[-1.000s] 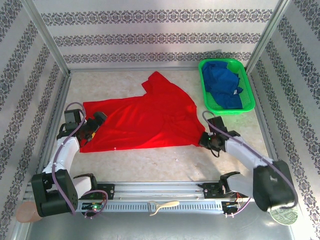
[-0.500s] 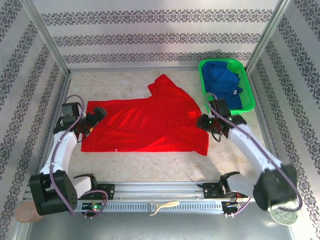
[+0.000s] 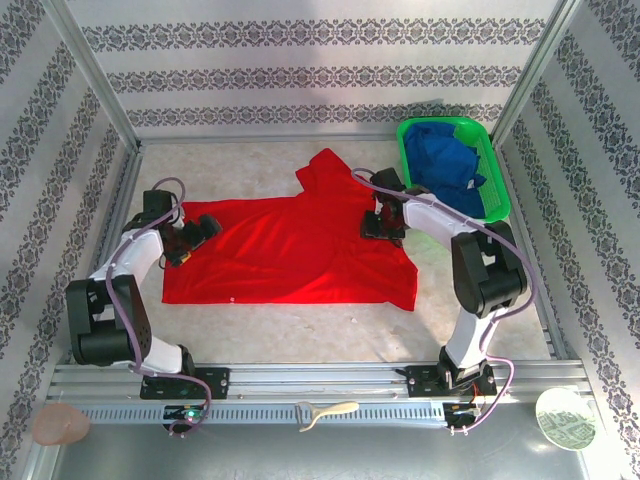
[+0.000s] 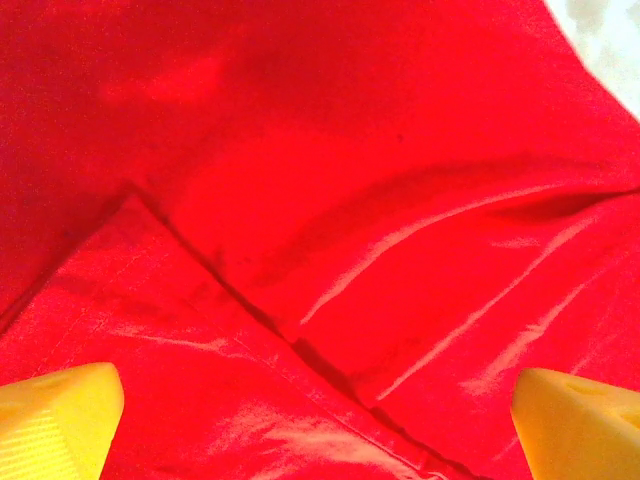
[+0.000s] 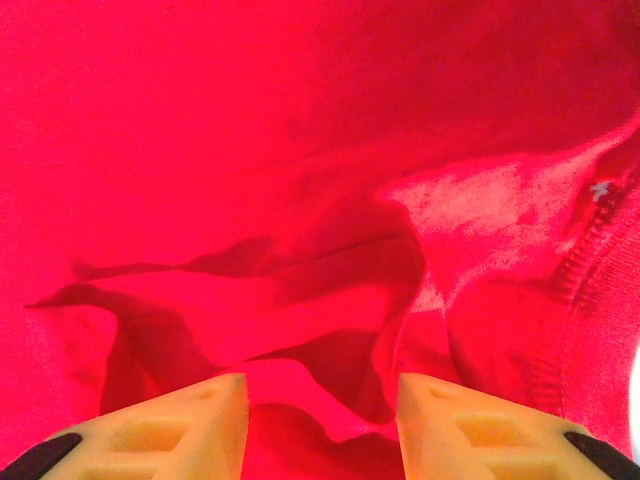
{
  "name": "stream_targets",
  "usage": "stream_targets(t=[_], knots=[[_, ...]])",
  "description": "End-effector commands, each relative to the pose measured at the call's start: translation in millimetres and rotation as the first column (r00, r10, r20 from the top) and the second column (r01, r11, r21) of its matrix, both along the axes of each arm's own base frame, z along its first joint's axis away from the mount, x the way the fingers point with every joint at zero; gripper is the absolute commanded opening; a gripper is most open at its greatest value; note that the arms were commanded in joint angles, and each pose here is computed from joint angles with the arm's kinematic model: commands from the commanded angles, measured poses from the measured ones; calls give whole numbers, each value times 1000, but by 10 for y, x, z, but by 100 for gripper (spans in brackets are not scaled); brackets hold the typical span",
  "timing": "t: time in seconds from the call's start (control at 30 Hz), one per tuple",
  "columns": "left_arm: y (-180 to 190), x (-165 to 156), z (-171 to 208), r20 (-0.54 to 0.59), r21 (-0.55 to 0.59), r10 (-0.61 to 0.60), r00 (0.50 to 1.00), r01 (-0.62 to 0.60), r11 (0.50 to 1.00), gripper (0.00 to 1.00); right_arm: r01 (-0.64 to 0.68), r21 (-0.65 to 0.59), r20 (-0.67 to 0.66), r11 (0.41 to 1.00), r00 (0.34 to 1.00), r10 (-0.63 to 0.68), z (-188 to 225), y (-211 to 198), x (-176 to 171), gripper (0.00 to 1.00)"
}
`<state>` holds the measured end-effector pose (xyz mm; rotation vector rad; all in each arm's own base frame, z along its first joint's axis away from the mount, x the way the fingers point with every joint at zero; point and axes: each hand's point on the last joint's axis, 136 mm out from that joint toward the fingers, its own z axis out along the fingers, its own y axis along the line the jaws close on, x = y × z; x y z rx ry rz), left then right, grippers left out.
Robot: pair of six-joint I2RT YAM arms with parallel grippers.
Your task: Fold the inside-out t-shirt
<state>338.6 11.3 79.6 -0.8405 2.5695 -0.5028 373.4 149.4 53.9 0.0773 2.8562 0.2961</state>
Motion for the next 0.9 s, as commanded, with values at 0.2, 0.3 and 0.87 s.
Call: stream_targets(t=[0.2,0.3,0.87], knots=[[190,-28,8,-21,133,27,999,-24,991,100,-5,-71,-4,997,1000,5,-100,-69,105,43],[372,-105,28,-50,241,58,997,-44,969,100,9,-101,-7,995,1000,-10,-137,-150,80,43],[459,-75,-346,-255,346,-40,966,129,929,65,29,38,54,999,998,-31,-11,-19,48,36]])
